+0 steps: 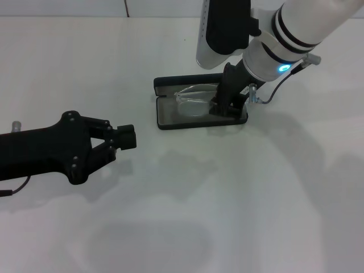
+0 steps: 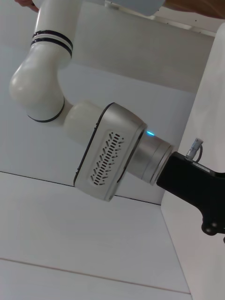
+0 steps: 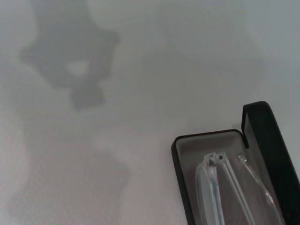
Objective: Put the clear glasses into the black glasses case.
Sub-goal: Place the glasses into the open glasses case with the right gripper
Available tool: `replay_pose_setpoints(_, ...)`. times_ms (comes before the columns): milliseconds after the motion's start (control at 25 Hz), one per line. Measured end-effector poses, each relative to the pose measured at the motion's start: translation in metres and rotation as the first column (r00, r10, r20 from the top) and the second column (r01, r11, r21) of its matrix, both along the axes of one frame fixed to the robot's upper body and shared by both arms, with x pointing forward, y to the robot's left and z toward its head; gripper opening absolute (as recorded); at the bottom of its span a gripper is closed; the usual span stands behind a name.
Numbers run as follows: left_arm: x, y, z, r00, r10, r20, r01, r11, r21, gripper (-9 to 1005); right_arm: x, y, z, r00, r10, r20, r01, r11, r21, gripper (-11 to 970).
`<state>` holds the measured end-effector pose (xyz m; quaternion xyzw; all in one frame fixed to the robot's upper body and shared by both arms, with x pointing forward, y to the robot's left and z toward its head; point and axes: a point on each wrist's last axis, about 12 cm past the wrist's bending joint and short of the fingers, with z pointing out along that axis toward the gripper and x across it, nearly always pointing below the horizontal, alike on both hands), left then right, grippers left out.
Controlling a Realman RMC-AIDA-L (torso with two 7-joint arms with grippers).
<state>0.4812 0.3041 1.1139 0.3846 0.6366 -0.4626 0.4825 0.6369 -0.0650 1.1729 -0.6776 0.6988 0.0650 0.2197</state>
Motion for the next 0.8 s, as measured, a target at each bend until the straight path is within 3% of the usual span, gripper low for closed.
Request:
replay_pose_setpoints(560,0.0020,-0.0044,0.0014,1.000,-0.009,0.007,0.009,1.000,-0.006,83,-0.0004,-0.0001,-0.0028,1.000,0.004,0.004,-0.004,1.000,-0.009,141)
replay_pose_setpoints(800,0.0007,-0.0029,0.0010,1.000,-0.001,0.006,0.001,1.000,-0.010,83,-0.0027,0.0039,0.0049,0.999,0.020,0.025,-0.021,1.000,0.022,151)
